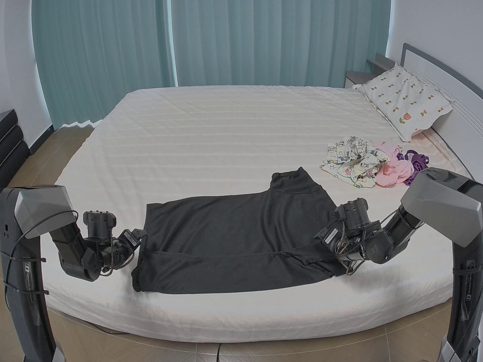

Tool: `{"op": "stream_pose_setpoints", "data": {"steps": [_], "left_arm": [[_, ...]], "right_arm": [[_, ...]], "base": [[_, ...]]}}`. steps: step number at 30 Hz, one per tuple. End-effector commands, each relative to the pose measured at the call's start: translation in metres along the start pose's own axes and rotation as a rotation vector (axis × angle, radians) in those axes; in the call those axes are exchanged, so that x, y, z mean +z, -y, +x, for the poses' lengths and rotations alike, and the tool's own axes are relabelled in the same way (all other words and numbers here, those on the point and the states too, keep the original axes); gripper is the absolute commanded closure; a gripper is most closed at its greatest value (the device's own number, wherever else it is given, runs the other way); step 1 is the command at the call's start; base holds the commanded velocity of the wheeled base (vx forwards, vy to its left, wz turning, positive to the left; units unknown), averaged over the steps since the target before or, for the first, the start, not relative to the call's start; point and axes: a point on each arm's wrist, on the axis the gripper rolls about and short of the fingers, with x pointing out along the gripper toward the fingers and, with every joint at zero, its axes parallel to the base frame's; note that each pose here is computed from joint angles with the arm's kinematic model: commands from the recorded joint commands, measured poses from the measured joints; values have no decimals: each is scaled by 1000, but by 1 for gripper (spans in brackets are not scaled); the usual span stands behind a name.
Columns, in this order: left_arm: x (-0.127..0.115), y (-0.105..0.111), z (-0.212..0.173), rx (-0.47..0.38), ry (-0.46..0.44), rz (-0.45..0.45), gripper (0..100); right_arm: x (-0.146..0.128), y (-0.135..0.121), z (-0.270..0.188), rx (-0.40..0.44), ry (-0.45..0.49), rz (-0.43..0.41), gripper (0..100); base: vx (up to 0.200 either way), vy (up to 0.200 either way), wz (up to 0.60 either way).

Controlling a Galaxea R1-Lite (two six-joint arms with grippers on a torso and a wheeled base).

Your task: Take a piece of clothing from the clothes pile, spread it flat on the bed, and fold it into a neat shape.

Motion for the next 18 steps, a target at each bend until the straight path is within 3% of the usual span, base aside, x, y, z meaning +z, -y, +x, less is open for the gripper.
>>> {"op": "stream_pose_setpoints", "data": {"steps": [1,11,12,18], "left_arm": [[2,0,0,-2,5,-2,0],[2,0,0,-2,5,-2,0],[2,0,0,-2,5,-2,0],[1,0,0,0,5,-2,0]], "right_arm": [[-10,2,12,-16,-18,-14,0],[-14,0,18,-24,5,-17,0],[-14,0,19,-29,16,-17,100],[-5,-3,6,-27,44,14,100]], "base": [[0,0,0],[0,0,0],[0,0,0],[0,0,0]]}}
